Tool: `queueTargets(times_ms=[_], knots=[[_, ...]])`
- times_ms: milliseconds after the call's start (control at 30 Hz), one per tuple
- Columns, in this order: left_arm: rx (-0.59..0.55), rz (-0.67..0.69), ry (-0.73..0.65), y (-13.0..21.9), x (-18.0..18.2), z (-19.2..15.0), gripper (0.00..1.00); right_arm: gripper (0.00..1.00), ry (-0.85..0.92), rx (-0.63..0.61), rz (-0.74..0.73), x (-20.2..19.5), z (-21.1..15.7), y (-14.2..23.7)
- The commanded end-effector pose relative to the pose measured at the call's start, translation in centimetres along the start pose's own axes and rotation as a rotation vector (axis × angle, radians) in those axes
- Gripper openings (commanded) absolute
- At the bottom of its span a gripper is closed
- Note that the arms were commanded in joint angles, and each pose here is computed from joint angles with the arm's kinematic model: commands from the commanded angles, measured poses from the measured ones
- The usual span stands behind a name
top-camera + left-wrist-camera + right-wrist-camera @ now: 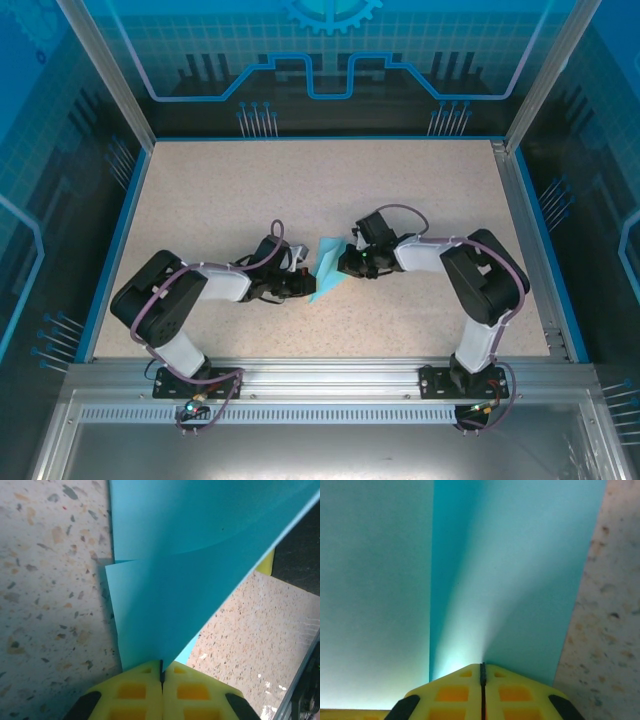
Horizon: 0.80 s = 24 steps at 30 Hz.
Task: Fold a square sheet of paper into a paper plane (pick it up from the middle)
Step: Fourth fold the wing at the center of the table.
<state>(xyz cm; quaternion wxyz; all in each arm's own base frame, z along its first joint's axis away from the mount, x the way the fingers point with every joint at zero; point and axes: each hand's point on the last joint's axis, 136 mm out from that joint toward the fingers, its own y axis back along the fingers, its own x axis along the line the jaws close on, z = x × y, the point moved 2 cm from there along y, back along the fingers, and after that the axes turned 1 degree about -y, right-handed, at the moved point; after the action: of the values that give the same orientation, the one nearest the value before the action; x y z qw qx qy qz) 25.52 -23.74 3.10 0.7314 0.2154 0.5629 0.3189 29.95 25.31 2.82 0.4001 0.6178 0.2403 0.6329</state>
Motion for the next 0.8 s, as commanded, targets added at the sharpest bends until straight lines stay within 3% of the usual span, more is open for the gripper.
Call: queueTargets(times_ms=[0, 133, 467, 767], knots=[[0.053, -0.042, -0.030, 0.1, -0.6, -0.2, 0.07, 0.10, -0.013, 0.009, -0.073, -1.6, -1.0, 0.3], [0.062, -0.056, -0.006, -0.3, -0.7, -0.3, 0.07, 0.12, 0.028, -0.028, -0.026, -0.3, -0.1, 1.7], [0.069, -0.063, 0.053, -0.7, -0.4, -0.4, 0.07, 0.10, 0.141, -0.002, 0.321, 6.2, -1.0, 2.6], [0.076, -0.058, 0.060, -0.8, -0.3, -0.4, 0.06, 0.10, 0.078, -0.002, 0.276, 5.1, 0.4, 0.4]])
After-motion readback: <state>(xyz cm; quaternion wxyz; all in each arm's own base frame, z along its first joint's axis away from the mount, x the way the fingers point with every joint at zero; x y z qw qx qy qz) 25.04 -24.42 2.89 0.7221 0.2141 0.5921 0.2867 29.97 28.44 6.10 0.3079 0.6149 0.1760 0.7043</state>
